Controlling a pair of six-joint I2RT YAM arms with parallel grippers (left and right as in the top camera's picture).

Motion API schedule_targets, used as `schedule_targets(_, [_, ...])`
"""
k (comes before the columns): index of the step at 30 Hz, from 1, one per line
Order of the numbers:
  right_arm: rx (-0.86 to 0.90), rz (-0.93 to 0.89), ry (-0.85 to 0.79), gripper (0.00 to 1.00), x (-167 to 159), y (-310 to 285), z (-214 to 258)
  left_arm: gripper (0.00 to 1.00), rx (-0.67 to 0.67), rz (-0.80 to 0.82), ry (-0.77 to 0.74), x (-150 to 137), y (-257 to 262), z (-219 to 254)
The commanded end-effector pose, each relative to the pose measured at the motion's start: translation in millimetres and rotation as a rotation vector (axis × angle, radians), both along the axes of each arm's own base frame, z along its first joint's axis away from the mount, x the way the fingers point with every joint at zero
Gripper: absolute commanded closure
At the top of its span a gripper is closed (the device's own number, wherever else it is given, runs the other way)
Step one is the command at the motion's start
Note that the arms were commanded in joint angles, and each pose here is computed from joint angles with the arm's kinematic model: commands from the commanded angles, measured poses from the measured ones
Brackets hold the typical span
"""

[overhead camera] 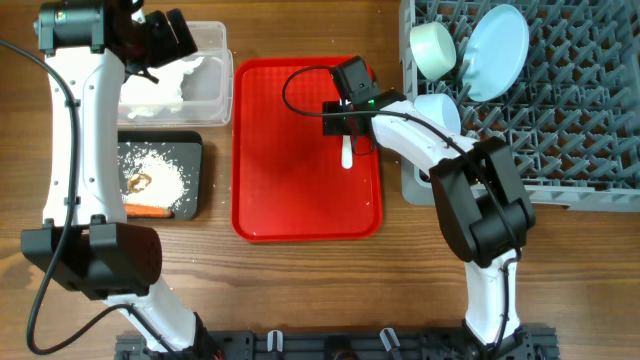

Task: Sort waste into correct bins and load items into the dishwasher rack
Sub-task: 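Grasp the white spoon with the right gripper and place it in the rack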

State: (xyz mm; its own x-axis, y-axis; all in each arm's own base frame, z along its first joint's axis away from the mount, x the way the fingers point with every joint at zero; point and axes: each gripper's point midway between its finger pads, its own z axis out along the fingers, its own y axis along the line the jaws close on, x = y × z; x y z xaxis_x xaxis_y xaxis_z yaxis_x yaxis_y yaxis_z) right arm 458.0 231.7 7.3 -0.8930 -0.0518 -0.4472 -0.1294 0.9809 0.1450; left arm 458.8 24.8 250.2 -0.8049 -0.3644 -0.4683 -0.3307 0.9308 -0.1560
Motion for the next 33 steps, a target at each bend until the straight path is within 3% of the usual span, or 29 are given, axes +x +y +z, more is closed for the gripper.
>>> schedule_targets(1, [-0.050, -0.021, 0.092, 0.36, -13.3, -8.0, -55.1, 0.00, 0.003, 0.020, -0.007, 0.7, 1.3, 2.3])
schedule_targets(3, [-0.053, -0.021, 0.095, 0.46, -12.9, -8.1, -63.1, 0.00, 0.003, 0.021, -0.006, 0.6, 1.3, 2.2])
schedule_targets(5, [-0.063, -0.021, 0.104, 0.65, -14.5, -9.6, -69.8, 0.00, 0.002, 0.021, 0.000, -0.6, 1.2, 1.5])
schedule_targets(7, [-0.076, -0.026, 0.108, 0.78, -15.3, -12.8, -71.3, 0.00, 0.002, 0.021, 0.013, -3.3, 1.1, 0.0])
schedule_targets(11, [-0.093, -0.029, 0.136, 0.96, -21.0, -18.1, -73.1, 0.00, 0.001, 0.020, 0.016, -4.2, 1.0, -0.5])
schedule_targets(14, [-0.070, 0.018, 0.162, 0.96, -28.2, -12.5, -59.4, 0.00, 0.002, 0.021, 0.016, -4.1, 1.0, -0.4])
schedule_targets(16, [-0.023, 0.062, 0.135, 0.96, -28.4, -5.2, -23.1, 0.00, 0.002, 0.021, 0.016, -4.1, 1.0, -0.4])
schedule_targets(19, [0.014, 0.114, -0.029, 0.96, -25.8, -13.6, 86.5, 0.00, 0.002, 0.021, 0.016, -4.1, 1.0, -0.4])
schedule_targets(20, [-0.026, 0.082, -0.201, 0.96, -33.7, -51.8, 178.9, 0.00, 0.002, 0.020, 0.016, -4.1, 1.0, -0.4])
schedule_targets(22, [-0.051, 0.062, -0.270, 0.96, -42.2, -76.7, 216.1, 0.00, 0.002, 0.020, 0.016, -4.1, 1.0, -0.4])
schedule_targets(26, [-0.115, -0.082, -0.305, 0.96, -53.4, -139.6, 247.4, 0.00, 0.002, 0.020, 0.016, -4.1, 1.0, -0.4])
schedule_targets(33, [-0.260, -0.308, -0.191, 0.96, -60.5, -266.0, 228.1, 0.00, 0.002, 0.020, 0.008, -2.4, 1.1, 0.5])
